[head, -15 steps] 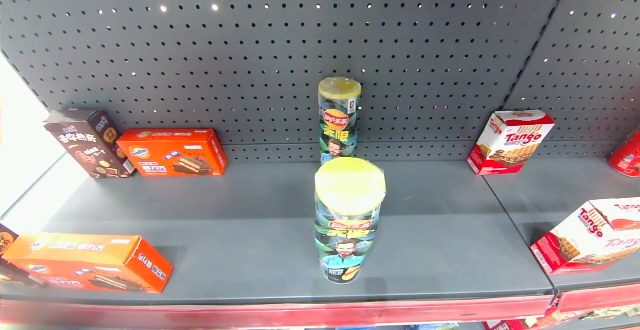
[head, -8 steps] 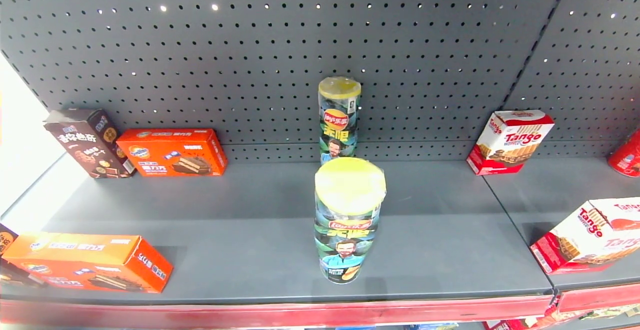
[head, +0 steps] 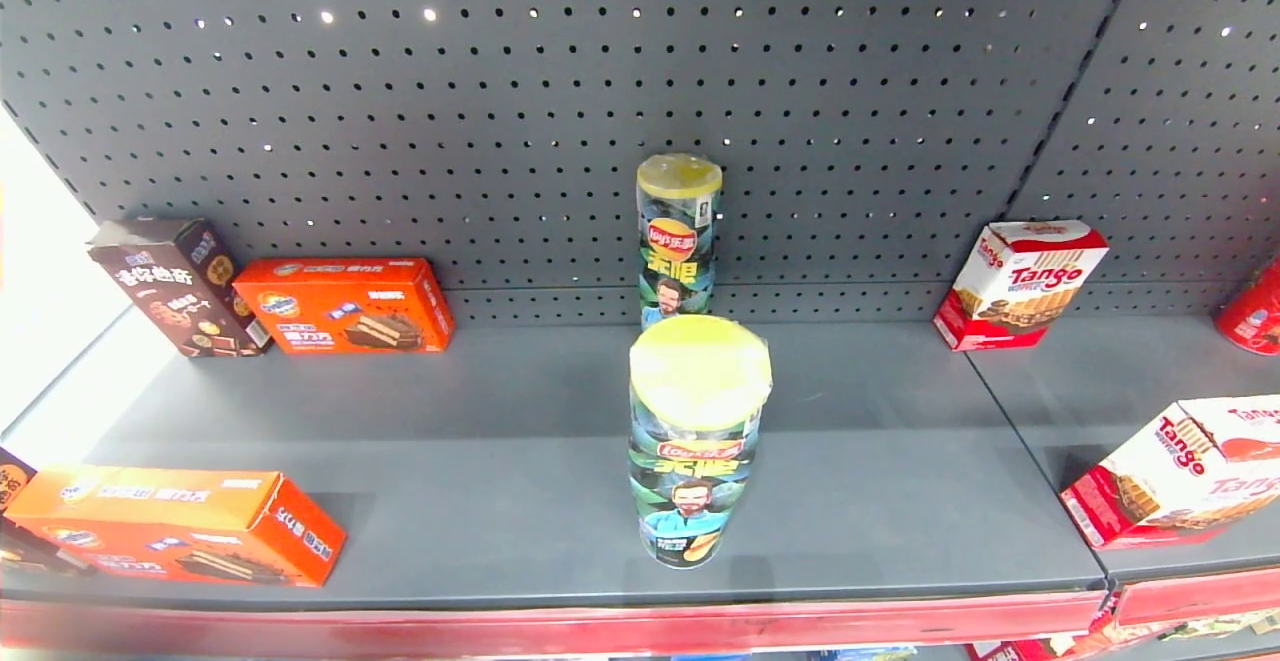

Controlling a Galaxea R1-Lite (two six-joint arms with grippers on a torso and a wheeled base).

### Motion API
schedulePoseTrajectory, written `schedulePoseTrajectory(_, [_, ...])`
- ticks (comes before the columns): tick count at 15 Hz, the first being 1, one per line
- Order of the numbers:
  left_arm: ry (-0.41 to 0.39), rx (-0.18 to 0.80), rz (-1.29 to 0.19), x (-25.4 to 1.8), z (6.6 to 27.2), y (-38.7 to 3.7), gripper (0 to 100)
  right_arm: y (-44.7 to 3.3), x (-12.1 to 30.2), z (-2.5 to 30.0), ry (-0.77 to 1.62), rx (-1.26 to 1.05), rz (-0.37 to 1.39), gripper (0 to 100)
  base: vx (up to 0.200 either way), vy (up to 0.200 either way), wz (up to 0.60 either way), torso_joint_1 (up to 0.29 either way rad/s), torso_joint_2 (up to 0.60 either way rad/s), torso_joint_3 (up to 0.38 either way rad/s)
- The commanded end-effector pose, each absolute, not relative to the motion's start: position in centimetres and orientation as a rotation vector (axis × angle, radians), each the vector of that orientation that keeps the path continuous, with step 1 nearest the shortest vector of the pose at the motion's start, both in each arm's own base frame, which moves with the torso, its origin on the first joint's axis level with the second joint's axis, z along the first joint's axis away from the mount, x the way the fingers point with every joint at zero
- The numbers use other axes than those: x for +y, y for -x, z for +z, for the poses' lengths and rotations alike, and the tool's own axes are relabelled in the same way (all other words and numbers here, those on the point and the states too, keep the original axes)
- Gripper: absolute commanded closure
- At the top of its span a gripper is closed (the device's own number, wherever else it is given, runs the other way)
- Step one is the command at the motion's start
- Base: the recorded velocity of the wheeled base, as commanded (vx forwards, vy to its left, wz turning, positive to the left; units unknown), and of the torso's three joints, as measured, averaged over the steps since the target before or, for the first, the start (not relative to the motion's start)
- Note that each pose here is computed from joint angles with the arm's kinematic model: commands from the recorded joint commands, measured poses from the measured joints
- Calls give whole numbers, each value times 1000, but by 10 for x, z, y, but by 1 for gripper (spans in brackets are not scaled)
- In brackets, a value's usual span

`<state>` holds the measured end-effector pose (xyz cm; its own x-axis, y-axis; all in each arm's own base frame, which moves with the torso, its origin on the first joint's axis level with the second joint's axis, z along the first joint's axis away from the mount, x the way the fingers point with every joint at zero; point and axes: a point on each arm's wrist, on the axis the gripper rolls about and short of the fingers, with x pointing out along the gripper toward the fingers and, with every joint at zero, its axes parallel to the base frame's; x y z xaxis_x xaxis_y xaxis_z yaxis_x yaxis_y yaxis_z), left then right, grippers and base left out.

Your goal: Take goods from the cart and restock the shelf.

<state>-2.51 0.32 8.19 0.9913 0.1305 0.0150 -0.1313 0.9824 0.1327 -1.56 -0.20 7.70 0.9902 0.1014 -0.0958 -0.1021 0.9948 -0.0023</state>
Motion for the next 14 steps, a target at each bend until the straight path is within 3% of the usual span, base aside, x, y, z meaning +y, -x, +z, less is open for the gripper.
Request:
schedulePoseTrajectory(1, [-129,-6,120,3,82,25,0,15,-2,77,8,99,103,0,0,0,0,0,0,0])
schedulePoseTrajectory(4, [-102,-33,54,1,83,24,0,15,-2,77,8,99,103,0,0,0,0,0,0,0])
schedulePoseTrajectory(5, [-54,-34,39,1,82,24,0,15,-2,77,8,99,103,0,0,0,0,0,0,0])
schedulePoseTrajectory(6, [-43,2,-72,-2,75,23,0,15,-2,77,8,99,103,0,0,0,0,0,0,0])
schedulePoseTrajectory(10, [-133,-3,-88,-2,75,23,0,15,-2,77,8,98,103,0,0,0,0,0,0,0])
schedulePoseTrajectory(11, [-109,0,-77,-2,75,23,0,15,-2,77,8,99,103,0,0,0,0,0,0,0])
schedulePoseTrajectory(12, [-6,3,-9,0,75,23,0,15,-2,77,8,99,103,0,0,0,0,0,0,0])
schedulePoseTrajectory(14, [5,3,3,0,75,23,0,15,-2,77,8,98,103,0,0,0,0,0,0,0])
